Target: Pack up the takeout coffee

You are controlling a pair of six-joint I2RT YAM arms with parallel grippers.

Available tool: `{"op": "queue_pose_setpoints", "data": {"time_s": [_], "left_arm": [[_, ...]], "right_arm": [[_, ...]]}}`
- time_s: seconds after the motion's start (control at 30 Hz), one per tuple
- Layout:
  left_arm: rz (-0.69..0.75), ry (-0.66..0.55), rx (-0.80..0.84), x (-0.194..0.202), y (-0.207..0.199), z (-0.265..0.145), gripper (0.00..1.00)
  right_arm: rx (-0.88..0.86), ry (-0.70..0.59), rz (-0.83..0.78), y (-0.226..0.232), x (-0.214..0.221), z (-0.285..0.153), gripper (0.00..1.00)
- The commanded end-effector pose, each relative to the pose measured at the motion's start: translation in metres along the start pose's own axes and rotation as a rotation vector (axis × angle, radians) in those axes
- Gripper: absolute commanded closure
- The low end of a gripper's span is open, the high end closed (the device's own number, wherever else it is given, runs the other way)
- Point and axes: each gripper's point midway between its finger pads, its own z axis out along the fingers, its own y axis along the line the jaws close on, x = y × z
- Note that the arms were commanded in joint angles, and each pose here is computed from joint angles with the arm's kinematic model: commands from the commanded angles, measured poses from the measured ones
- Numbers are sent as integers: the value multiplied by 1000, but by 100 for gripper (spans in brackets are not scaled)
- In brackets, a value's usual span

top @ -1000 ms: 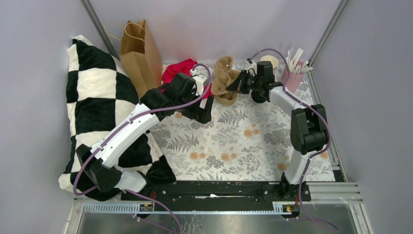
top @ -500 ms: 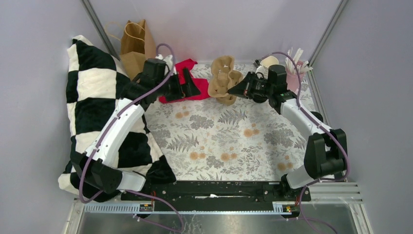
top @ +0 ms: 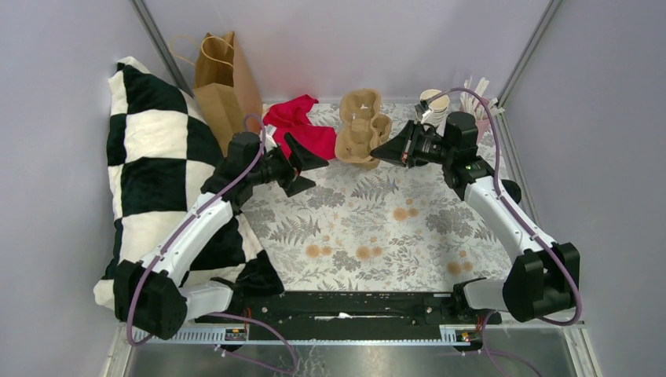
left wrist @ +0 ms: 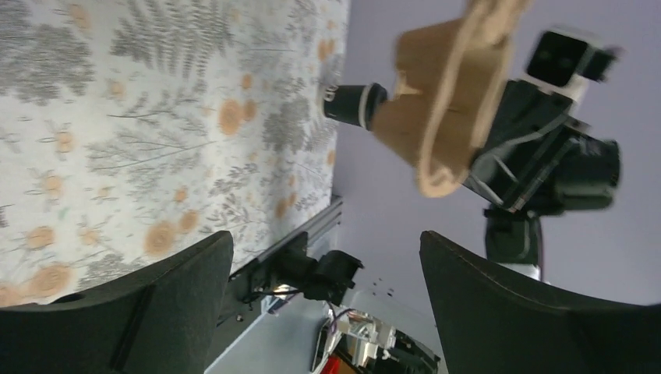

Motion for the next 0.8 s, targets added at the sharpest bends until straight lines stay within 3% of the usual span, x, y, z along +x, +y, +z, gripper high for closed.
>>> {"op": "queue_pose_setpoints", "data": {"time_s": [0.0, 0.27, 0.37, 0.77], "left_arm": [[79, -12, 209, 14, -62, -14, 7], [65, -18, 191, 26, -63, -12, 17], [59, -18, 219, 21, -73, -8, 30], [97, 4, 219, 9, -88, 9, 58]], "right_arm": [[-56, 32, -2, 22, 14, -8, 100], [-110, 26, 20, 35, 18, -8, 100], [-113, 36, 17, 36, 21, -6, 100], [-99, 56, 11, 37, 36, -11, 100]]}}
